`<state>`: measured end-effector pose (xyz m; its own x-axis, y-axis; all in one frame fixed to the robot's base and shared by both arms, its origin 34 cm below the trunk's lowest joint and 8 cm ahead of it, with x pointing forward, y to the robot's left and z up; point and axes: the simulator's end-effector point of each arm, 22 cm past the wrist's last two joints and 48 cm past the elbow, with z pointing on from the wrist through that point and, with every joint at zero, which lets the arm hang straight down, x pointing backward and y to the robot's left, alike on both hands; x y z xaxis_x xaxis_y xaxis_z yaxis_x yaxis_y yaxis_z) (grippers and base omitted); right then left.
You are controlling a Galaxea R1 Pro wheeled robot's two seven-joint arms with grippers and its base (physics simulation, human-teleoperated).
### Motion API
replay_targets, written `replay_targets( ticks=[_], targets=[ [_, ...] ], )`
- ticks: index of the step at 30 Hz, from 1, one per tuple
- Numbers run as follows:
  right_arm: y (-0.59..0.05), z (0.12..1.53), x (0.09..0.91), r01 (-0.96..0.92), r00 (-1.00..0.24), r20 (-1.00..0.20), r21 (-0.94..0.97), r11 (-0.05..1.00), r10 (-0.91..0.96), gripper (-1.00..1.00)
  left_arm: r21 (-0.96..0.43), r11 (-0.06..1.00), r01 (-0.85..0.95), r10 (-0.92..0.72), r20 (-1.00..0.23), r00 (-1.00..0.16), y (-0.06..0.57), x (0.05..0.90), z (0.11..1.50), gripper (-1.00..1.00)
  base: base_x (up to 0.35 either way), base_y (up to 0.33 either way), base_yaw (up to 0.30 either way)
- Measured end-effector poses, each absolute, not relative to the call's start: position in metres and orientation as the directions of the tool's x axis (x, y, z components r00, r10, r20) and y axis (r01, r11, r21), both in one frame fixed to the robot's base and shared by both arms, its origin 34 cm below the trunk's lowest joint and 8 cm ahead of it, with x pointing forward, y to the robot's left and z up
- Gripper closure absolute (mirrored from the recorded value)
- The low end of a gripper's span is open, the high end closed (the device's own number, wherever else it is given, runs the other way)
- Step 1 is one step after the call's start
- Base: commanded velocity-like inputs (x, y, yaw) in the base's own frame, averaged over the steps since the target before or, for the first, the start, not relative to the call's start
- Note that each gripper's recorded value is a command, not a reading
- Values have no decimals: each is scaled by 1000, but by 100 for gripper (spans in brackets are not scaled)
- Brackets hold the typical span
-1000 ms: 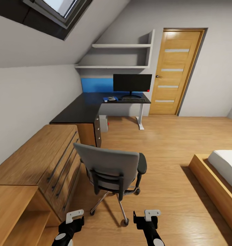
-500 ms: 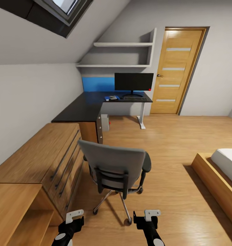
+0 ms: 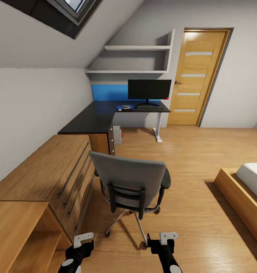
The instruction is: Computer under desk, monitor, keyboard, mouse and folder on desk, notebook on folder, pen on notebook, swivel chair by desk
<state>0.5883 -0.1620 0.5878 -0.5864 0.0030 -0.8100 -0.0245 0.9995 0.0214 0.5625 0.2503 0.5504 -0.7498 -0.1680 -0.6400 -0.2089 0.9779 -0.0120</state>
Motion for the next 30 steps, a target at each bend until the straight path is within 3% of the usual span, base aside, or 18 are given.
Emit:
replay_targets(
  ticks=[23,30],
  targets=[
    [-172,591,648,13,-492,-871,5,1000,10,-100,-65,986,-150,-140,-812,-567,218,673,614,-100,0,0,0],
    [-171,578,648,11,-503,-864,1,1000,6,-100,-57,987,-151,-139,-773,-619,221,679,611,-100,0,0,0]
  ],
)
